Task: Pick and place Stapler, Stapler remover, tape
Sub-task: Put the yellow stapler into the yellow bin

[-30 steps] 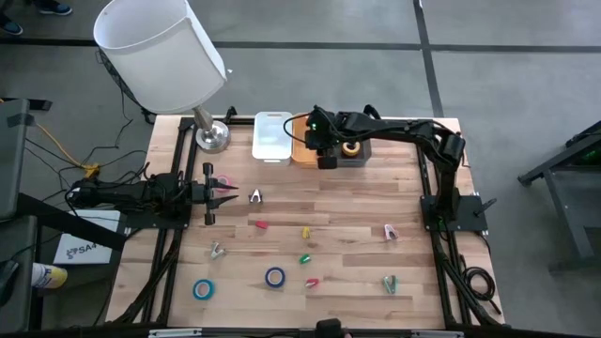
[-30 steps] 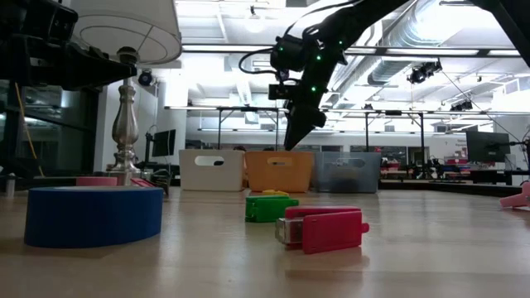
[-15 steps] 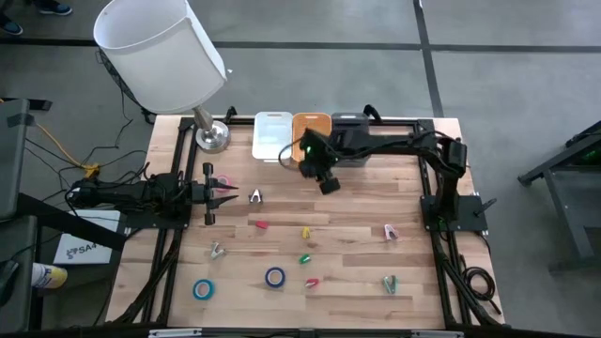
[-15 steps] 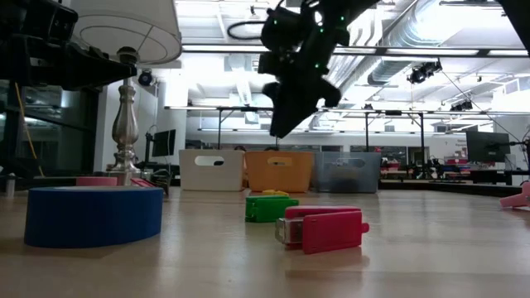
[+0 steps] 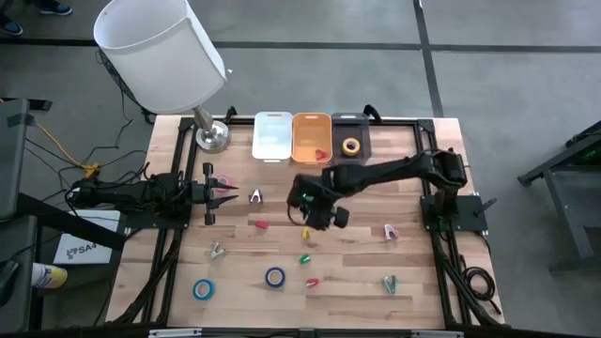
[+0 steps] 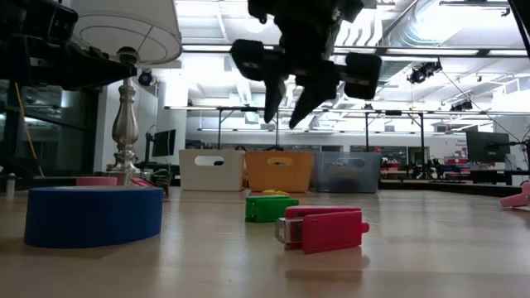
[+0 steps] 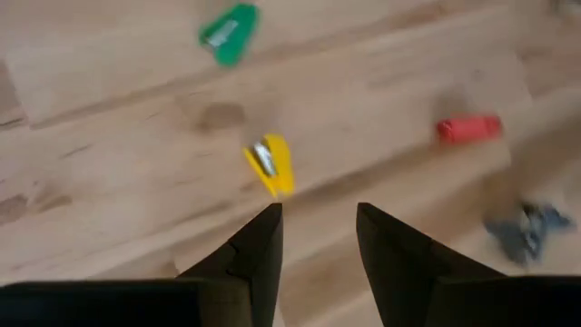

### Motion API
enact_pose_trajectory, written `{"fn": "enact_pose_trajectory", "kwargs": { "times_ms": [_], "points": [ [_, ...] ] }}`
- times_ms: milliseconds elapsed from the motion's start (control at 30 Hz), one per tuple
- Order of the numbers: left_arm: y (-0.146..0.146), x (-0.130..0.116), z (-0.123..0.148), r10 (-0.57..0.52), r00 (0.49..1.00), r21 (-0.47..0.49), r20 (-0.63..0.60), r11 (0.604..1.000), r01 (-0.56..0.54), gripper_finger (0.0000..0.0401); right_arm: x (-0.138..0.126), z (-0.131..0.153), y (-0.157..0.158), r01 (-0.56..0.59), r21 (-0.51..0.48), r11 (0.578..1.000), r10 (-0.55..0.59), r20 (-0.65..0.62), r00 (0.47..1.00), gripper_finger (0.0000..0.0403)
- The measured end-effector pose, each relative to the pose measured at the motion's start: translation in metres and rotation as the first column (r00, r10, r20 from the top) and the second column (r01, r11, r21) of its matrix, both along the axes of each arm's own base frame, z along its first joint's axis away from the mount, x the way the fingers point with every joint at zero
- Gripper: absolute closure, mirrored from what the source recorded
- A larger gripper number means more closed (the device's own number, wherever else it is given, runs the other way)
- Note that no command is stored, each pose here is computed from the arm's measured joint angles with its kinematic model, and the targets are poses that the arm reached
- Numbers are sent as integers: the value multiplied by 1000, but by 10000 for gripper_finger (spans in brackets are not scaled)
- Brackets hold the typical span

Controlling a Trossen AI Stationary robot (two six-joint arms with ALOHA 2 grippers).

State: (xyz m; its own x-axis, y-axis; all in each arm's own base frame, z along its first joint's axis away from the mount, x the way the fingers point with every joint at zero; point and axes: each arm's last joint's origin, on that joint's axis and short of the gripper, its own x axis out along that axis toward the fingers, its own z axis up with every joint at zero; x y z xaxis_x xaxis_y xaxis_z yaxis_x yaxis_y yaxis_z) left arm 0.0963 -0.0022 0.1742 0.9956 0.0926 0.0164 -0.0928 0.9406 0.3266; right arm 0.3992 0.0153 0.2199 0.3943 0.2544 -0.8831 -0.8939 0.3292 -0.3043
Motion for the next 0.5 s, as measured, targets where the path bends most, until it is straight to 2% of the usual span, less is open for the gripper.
{"fn": "enact_pose_trajectory", "kwargs": {
  "times_ms": [167, 367, 500],
  "points": [
    [0, 0, 0, 0, 1000, 0, 0, 1000, 0, 305, 8, -16, 19, -74, -21, 997, 74, 12, 997, 269],
    [0, 0, 0, 0, 1000, 0, 1, 1000, 0, 305, 14, -40, 26, -95, -74, 993, 93, -31, 995, 269],
    [0, 0, 0, 0, 1000, 0, 1, 1000, 0, 305, 18, -41, 26, -83, -93, 992, 83, -5, 997, 269]
  ]
}}
